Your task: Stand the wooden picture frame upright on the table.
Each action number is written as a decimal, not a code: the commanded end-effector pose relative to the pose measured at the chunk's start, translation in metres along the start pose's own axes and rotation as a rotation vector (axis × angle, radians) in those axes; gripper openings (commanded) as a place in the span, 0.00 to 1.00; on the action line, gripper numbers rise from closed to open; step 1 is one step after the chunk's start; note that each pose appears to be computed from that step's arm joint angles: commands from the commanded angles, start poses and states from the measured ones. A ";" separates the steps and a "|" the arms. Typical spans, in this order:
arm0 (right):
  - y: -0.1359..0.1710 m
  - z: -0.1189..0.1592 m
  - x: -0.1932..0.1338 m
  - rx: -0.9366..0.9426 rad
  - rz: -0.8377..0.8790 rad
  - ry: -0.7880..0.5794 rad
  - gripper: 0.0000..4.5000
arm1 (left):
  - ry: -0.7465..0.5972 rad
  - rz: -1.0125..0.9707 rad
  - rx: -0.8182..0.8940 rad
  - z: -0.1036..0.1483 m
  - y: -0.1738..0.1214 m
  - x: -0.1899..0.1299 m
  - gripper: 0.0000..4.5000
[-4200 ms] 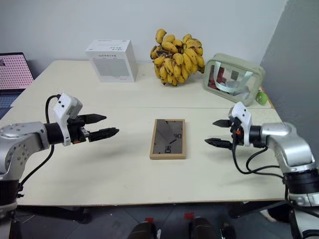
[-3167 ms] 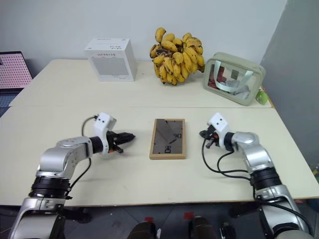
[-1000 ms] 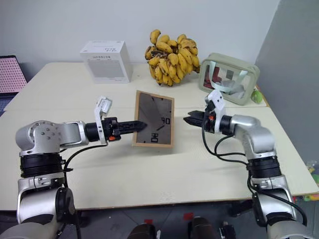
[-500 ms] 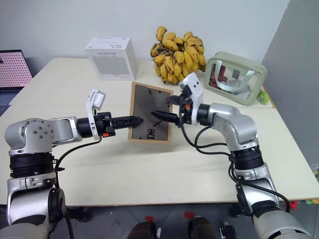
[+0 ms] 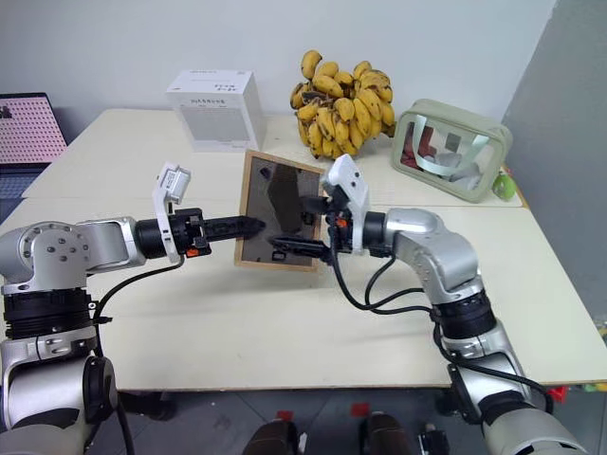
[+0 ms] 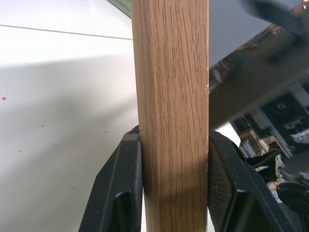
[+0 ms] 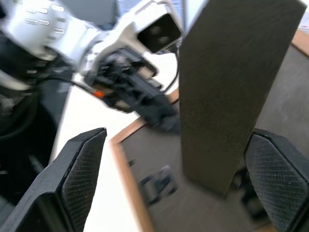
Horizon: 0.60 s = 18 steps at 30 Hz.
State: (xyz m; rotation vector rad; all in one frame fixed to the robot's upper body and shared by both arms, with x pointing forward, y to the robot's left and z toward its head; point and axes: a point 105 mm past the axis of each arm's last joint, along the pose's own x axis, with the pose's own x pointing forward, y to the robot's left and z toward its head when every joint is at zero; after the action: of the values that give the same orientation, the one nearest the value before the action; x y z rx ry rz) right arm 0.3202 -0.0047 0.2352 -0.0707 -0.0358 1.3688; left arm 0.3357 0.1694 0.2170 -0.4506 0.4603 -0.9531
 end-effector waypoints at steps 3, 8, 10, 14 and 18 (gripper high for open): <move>-0.006 0.003 -0.025 -0.051 -0.054 -0.007 1.00 | -0.036 -0.044 0.018 0.005 -0.012 -0.003 0.29; -0.035 -0.023 -0.083 -0.328 -0.244 0.129 1.00 | -0.004 -0.113 -0.101 -0.009 -0.021 -0.001 0.29; -0.037 -0.027 -0.100 -0.569 -0.275 0.179 1.00 | 0.003 -0.131 -0.153 -0.013 -0.021 -0.001 0.29; -0.039 -0.024 -0.108 -1.280 -0.327 0.210 1.00 | -0.009 -0.211 -0.262 -0.018 -0.023 0.002 0.29; -0.039 -0.029 -0.095 -1.458 -0.279 0.124 1.00 | 0.045 -0.210 -0.339 -0.032 -0.021 0.008 0.29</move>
State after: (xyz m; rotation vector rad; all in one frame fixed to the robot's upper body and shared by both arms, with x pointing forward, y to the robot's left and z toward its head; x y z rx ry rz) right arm 0.3467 -0.1191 0.2073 -1.2461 -0.7410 0.8074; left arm 0.3111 0.1490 0.1933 -0.7706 0.6373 -1.0561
